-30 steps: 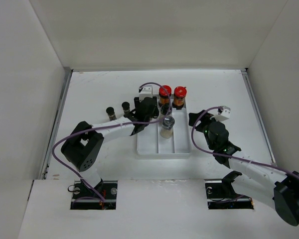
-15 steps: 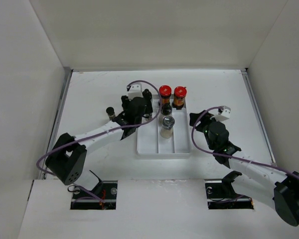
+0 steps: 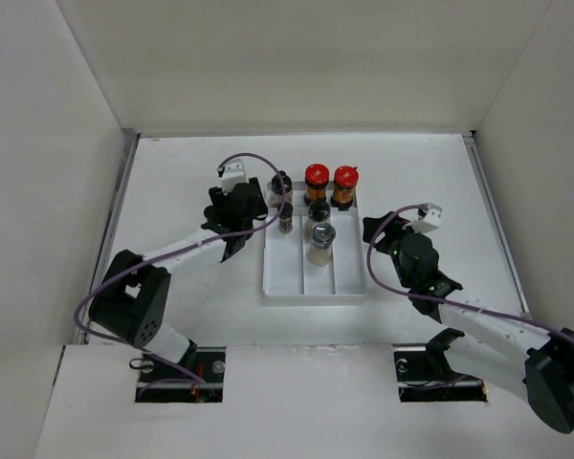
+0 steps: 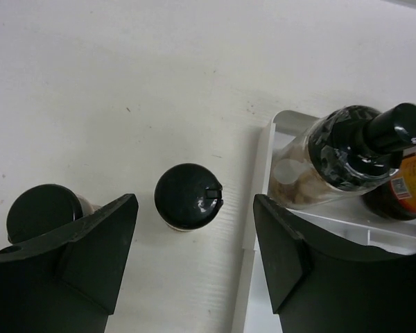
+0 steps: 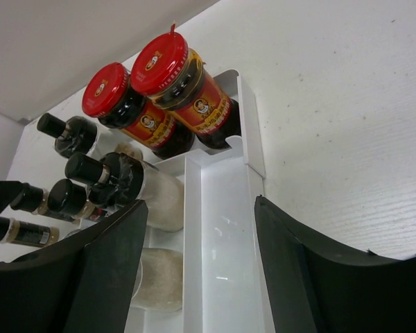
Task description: Organize the condiment bottles
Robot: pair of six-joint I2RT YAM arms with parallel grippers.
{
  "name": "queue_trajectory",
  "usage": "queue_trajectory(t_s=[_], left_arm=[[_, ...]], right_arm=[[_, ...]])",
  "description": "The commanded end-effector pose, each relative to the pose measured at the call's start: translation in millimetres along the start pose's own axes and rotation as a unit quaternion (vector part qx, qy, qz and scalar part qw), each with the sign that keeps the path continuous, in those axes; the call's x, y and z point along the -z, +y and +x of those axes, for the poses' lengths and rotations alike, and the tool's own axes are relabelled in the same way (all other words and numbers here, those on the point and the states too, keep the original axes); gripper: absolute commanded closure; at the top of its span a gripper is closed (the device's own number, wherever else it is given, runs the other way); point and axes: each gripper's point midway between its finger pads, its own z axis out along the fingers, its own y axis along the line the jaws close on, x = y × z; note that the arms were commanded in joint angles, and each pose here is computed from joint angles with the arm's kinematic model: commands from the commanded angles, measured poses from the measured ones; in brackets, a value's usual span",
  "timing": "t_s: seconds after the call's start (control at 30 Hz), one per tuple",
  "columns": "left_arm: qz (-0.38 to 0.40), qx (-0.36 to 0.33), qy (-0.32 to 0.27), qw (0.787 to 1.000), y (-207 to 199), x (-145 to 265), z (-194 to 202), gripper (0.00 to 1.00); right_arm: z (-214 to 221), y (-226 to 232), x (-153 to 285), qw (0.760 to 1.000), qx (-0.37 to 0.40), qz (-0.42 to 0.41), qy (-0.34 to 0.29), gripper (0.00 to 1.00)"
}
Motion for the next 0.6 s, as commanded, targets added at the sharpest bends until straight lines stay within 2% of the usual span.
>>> queue_trajectory(t_s=[0.0,0.43,0.57], left_arm=[[0.004,0.007,-0.010,1.000,-6,-10,-9,0.34],[-0.003,-0.002,-0.014,1.000,-7,-28,-10,0.47],[-0.001,-0.006,-0.018,1.000,-10,-28,-12,0.59]], right_arm=[[-14,9,-2,1.000,-0.011,-0.013,-0.023,0.29],[-11,12,-4,1.000,-0.008,-0.015,-0.017,0.28],[-12,13,-4,1.000,-0.009,-0.018,-0.018,0.28]])
